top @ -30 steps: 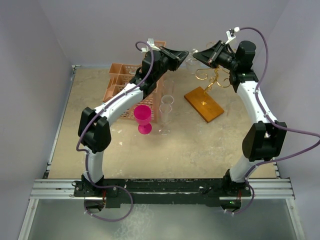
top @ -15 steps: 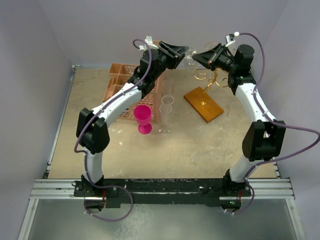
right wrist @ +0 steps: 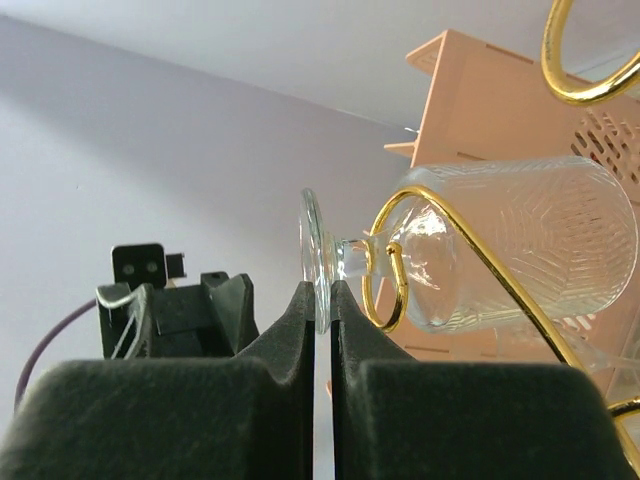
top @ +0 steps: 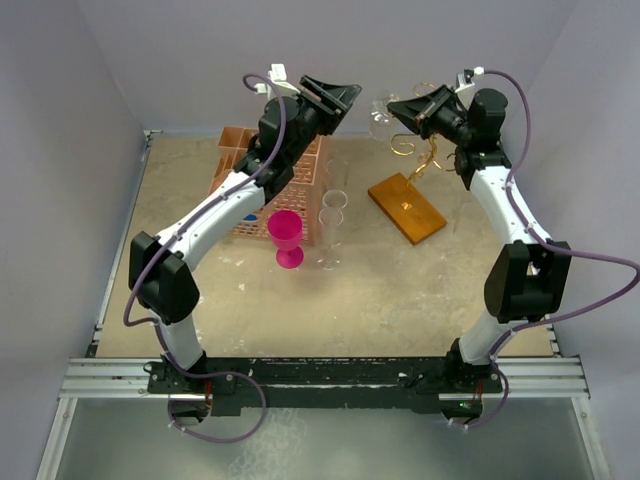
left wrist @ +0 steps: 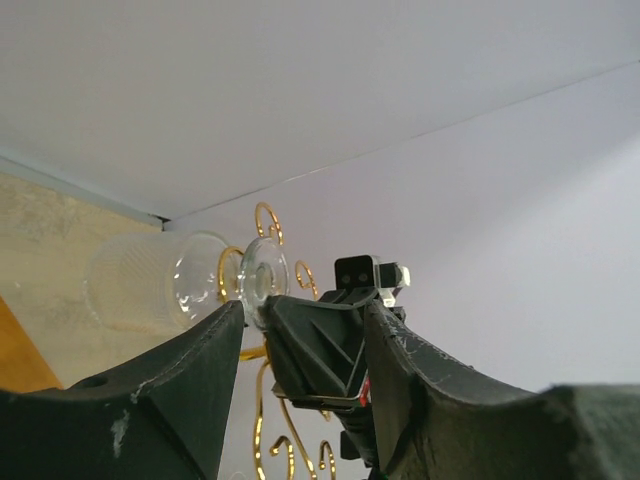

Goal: Take the wine glass off the wine glass rack
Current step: Pick up the wine glass from the wine rack.

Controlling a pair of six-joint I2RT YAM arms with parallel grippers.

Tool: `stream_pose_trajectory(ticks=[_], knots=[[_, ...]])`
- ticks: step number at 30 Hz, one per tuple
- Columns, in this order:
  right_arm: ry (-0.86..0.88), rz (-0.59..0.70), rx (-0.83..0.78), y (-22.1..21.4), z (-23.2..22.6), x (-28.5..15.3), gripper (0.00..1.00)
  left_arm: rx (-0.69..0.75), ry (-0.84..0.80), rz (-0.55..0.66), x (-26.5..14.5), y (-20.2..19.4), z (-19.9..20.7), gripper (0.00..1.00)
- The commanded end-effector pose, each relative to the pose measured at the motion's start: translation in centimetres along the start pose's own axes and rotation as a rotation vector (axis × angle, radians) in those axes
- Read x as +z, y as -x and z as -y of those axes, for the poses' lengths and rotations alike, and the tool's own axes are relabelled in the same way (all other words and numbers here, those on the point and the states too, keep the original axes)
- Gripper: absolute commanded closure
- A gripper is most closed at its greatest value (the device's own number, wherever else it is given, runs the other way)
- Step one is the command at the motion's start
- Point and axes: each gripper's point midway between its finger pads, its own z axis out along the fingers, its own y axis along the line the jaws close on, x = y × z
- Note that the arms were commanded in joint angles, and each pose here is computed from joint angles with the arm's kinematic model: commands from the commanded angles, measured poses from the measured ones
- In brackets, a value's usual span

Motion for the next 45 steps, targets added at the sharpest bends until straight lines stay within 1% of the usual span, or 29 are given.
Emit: stream_pose_trajectory(ticks=[1,5,7,9,11,13,16,20,22,29,33,37,41,45], knots=[[0.069,0.107,-0.038,2.4,-4.8,-0.6,1.0,0.077,-0.032,0.064,-1.8,2.4,2.2,0.51],[0.043,0.091,-0.032,2.2,-4.5,-0.2,1.0,0.129,-0.018,0.076,-2.2,2.7,1.9,0.51],[0.032,0.085,-0.07,2.3,-4.7,-0.1,1.0,0.174,-0.027,0.072,-2.4,2.8,2.2,0.5],[0.015,0.085,-0.107,2.3,-4.6,-0.2,1.0,0.212,-0.026,0.05,-2.2,2.4,2.1,0.47],[0.043,0.064,-0.11,1.7,-4.9,-0.5,1.0,0.225,-0.008,0.007,-1.7,1.7,1.5,0.46],[0.074,0.049,-0.098,1.1,-5.2,-0.8,1.0,0.184,-0.01,-0.04,-1.2,0.7,1.0,0.45],[0.093,0.033,-0.109,0.7,-5.4,-1.0,1.0,0.099,-0.063,-0.108,-0.3,-0.9,0.6,0.45],[0.12,-0.008,-0.122,0.0,-5.7,-1.1,1.0,0.022,-0.148,-0.21,1.1,-3.2,1.2,0.53],[0.125,-0.01,-0.125,0.0,-6.0,-1.1,1.0,-0.009,-0.139,-0.243,1.5,-3.9,0.8,0.54],[0.139,-0.025,-0.132,-0.2,-6.1,-1.2,1.0,0.013,-0.077,-0.167,1.9,-2.5,-0.1,0.55],[0.143,-0.03,-0.127,-0.4,-5.8,-1.2,1.0,-0.005,-0.09,-0.159,2.3,-2.4,0.1,0.55],[0.154,-0.032,-0.129,-0.5,-6.2,-1.4,1.0,-0.008,-0.094,-0.148,3.0,-2.3,0.3,0.6],[0.153,-0.032,-0.128,-0.5,-6.2,-1.4,1.0,-0.011,-0.102,-0.146,3.8,-2.4,0.4,0.67],[0.154,-0.035,-0.127,-0.6,-6.0,-1.4,1.0,-0.012,-0.087,-0.151,4.1,-2.5,0.1,0.66]])
